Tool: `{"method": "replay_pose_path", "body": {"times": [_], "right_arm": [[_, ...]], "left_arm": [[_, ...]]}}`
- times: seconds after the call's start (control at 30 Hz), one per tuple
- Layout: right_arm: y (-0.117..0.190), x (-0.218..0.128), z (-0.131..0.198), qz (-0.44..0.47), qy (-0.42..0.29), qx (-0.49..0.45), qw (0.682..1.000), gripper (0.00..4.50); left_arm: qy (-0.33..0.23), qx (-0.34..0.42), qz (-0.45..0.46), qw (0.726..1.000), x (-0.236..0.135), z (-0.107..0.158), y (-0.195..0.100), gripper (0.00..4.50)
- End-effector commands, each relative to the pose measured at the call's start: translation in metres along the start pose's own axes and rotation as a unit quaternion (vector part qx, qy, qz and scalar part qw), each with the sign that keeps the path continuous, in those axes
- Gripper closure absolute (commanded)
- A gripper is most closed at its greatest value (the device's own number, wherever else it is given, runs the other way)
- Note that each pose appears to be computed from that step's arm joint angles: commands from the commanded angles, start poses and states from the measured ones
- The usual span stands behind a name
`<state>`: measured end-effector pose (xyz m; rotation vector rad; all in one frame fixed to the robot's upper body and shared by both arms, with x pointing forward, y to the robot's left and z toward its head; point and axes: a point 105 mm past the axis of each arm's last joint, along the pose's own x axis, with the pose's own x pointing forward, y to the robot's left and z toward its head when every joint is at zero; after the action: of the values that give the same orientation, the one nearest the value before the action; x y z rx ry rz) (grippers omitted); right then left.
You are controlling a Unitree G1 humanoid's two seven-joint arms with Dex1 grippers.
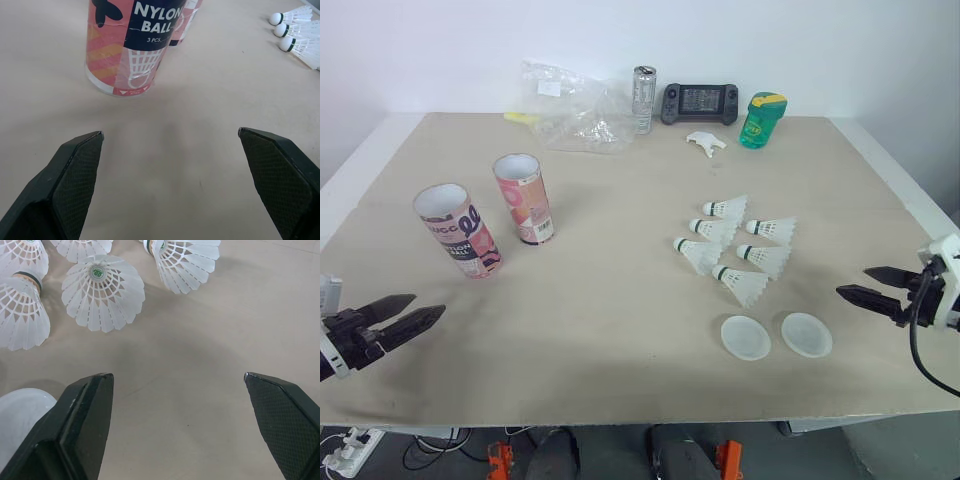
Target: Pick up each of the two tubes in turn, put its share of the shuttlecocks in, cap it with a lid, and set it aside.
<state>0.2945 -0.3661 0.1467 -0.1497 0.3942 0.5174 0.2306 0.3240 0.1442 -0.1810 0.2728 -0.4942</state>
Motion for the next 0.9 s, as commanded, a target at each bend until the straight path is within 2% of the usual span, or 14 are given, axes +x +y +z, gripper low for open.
{"method": "replay_pose_path", "body": {"times": [0.03, 0.77, 0.83, 0.9], "right_arm": [[0.001, -0.001, 0.008, 0.003, -0.011, -0.015, 1.0, 0.03], [0.003, 0.005, 0.009, 0.008, -0.009, -0.017, 1.0, 0.03], [0.003, 0.006, 0.01, 0.008, -0.012, -0.018, 1.0, 0.03], [0.004, 0.008, 0.018, 0.011, -0.027, -0.02, 0.999, 0.03]], "left_arm": [[-0.022, 0.015, -0.006, 1.0, -0.002, 0.013, -0.005, 0.0], [-0.023, 0.005, -0.004, 1.0, -0.001, 0.001, -0.007, 0.0], [-0.032, 0.007, 0.003, 0.999, -0.001, 0.003, -0.005, 0.0], [-0.074, 0.011, 0.032, 0.997, -0.001, 0.014, 0.01, 0.0]]}}
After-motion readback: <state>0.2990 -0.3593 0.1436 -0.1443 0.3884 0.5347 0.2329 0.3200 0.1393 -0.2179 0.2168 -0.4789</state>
